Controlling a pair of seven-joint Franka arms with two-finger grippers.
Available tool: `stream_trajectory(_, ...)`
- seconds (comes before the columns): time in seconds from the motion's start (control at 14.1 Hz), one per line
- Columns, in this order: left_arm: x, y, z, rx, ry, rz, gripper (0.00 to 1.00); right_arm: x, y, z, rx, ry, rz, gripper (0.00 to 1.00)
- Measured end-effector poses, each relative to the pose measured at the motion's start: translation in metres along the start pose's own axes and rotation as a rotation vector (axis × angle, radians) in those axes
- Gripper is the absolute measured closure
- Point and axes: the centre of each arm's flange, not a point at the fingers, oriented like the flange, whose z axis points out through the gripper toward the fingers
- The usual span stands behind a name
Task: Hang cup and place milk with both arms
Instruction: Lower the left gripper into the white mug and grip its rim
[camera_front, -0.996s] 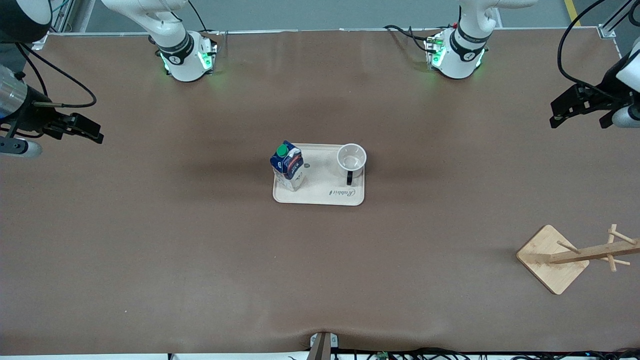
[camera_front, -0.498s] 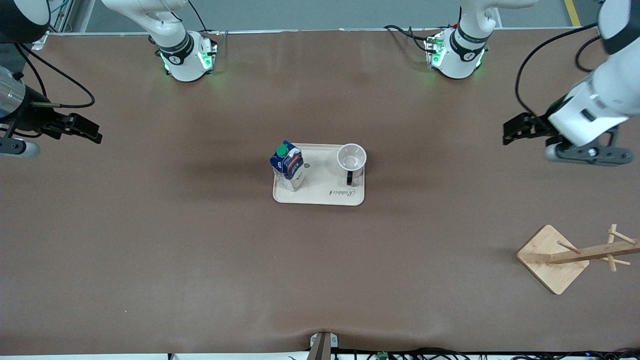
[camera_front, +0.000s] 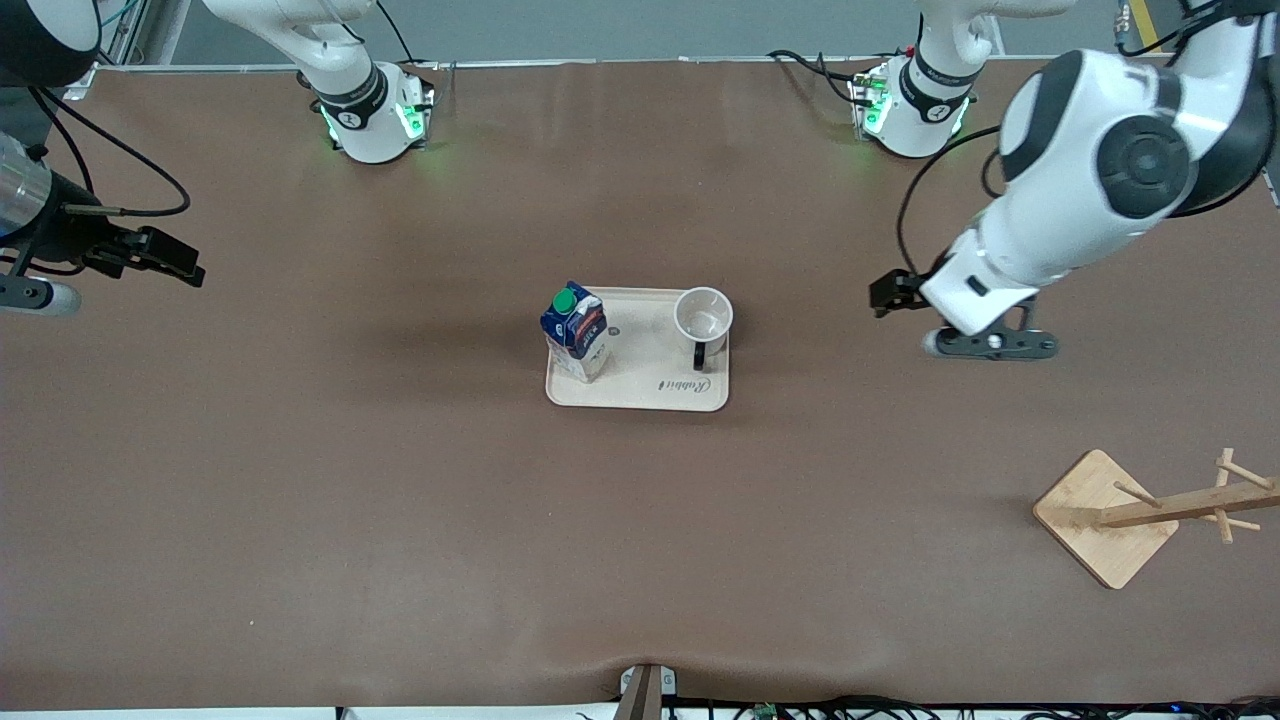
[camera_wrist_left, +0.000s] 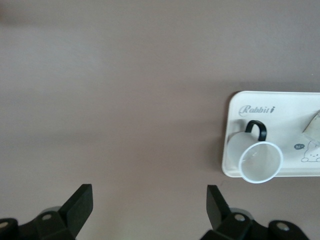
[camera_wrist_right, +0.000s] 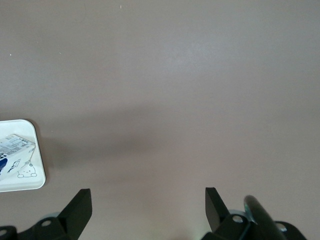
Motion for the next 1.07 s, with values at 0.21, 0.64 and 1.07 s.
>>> stream_trajectory(0.21, -0.015, 0.045, 0.055, -0.014, 0.014, -0.033, 0.01, 0.000, 0.000, 0.000, 0.000, -0.002, 0.000, 0.00)
stream_trajectory(0.64, -0.042, 0.131, 0.161, 0.017, 0.011, -0.137, 0.17, 0.000, 0.000, 0.001, 0.000, -0.003, 0.001, 0.00)
stream_trajectory(1.07, -0.051, 0.158, 0.228, 0.026, -0.015, -0.198, 0.21, 0.000, 0.000, 0.001, 0.000, -0.004, 0.001, 0.00)
